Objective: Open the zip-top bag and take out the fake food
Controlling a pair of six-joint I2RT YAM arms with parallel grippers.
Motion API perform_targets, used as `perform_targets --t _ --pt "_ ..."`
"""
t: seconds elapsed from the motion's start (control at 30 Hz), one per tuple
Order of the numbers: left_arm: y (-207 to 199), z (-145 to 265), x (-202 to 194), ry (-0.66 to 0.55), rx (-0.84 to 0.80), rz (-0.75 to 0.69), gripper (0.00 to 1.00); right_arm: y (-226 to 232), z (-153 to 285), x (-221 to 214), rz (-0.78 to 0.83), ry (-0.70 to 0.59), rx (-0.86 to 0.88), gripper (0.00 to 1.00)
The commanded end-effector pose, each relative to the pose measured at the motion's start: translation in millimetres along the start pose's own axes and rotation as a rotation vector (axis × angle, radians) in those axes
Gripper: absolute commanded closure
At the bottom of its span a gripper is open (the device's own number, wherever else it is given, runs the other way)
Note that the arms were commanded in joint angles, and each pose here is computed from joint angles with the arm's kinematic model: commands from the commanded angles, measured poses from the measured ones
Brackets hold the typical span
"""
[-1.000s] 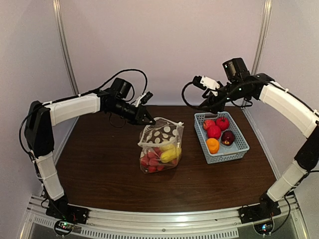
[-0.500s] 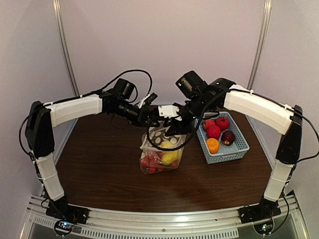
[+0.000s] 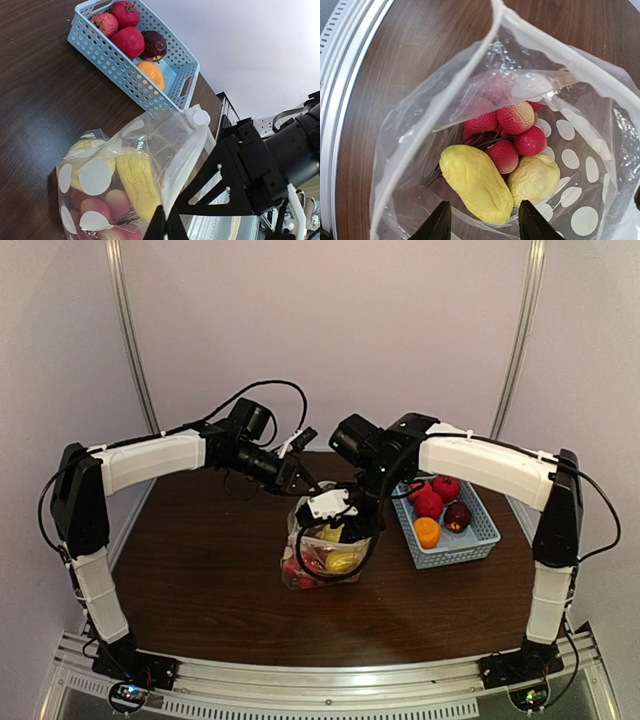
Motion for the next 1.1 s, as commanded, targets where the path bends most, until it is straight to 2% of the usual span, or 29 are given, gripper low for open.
perform_targets --t 0.0,0.23,0.43,0.87,1.07 --pt "-3 -3 -1 -0.002 -0.033 -0.033 1.0 11 -5 -2 0.054 0.067 0.05 0.5" --pt "-3 -9 -4 0.017 -0.066 -0.028 1.0 14 -27 -5 0.079 0.15 0.086 0.41" --pt "-3 -17 -8 0.029 -0.105 -0.023 1.0 2 -41 -3 0.06 0.217 0.053 0.4" --pt "2 -22 -7 0.036 -0.108 -0.015 1.0 35 -49 -15 0.126 0.33 0.226 0.39" --pt "3 -24 -7 0.038 -0.112 -0.016 1.0 31 -67 -24 0.119 0.356 0.169 0.34"
Point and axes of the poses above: each gripper's point midway between its finger pads, its own z axis back along the fingers, its own y axis along the line the jaws close on, x = y × z, the point moved 6 cm from there along z, back along the fingers, and after that the axes turned 2 degrees about -z, right-handed, at the moved point
